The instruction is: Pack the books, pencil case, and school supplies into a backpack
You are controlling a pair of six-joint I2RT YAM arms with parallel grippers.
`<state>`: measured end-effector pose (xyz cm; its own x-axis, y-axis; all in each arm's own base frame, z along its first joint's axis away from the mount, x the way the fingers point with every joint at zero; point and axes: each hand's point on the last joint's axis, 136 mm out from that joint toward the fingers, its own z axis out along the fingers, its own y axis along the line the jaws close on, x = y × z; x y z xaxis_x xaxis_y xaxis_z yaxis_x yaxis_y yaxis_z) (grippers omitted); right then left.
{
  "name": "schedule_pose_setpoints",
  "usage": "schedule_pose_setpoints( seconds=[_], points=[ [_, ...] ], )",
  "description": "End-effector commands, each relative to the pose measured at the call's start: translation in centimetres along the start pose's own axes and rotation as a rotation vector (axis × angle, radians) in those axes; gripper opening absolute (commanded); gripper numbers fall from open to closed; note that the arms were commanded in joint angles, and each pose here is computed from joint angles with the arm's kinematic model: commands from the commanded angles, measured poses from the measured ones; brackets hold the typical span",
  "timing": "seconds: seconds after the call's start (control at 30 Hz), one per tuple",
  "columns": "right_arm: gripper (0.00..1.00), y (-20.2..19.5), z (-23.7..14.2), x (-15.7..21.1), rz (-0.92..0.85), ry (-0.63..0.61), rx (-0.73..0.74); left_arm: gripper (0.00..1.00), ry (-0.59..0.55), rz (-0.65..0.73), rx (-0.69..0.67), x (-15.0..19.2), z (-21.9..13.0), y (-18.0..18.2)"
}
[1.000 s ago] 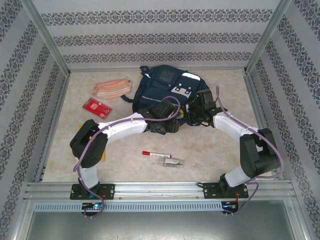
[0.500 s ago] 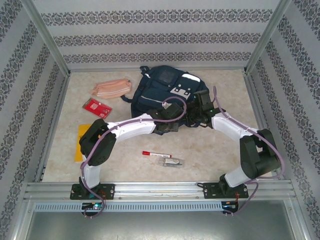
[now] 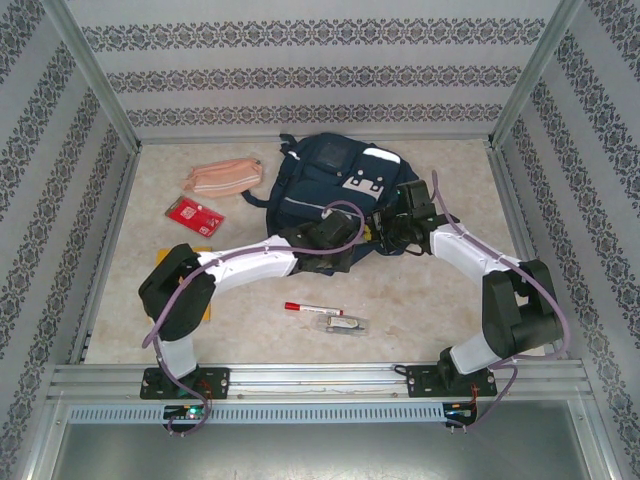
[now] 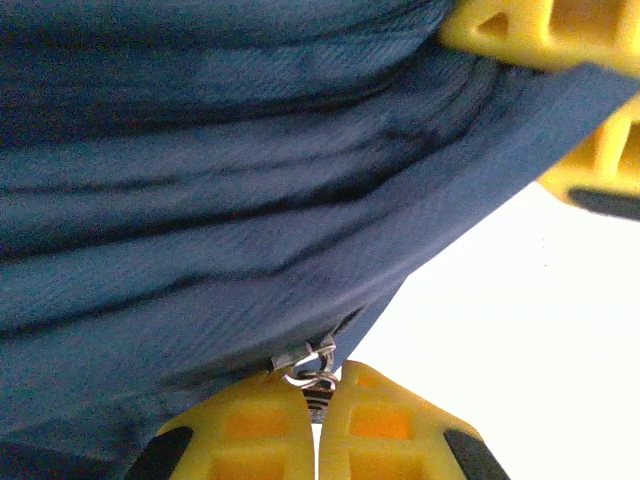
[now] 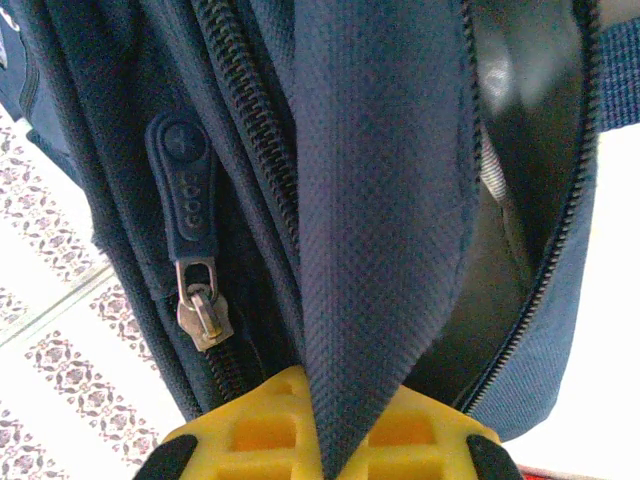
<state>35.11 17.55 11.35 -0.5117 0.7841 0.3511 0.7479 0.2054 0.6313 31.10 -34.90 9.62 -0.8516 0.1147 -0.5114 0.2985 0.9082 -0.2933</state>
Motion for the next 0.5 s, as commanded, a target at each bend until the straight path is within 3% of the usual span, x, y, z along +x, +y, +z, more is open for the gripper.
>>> schedule_pose_setpoints(
  seconds=[0.0,0.2,0.47],
  points=[
    [0.0,0.9,-1.6,-1.4,-0.089,-0.027,-0.051,0.0,0.028,0.035,0.0,1.2,-1.0,1.8],
    [0.0,-0.8,-1.9,-3.7,-0.111,-0.053,-0.02,0.0,0.062,0.099,0.043,2.1,-1.9,3.3],
    [0.02,-1.2,-1.1,-5.9,-0.189,-0.015,0.003,0.0,0.08,0.219,0.146,2.9,-2.9,2.2]
  ],
)
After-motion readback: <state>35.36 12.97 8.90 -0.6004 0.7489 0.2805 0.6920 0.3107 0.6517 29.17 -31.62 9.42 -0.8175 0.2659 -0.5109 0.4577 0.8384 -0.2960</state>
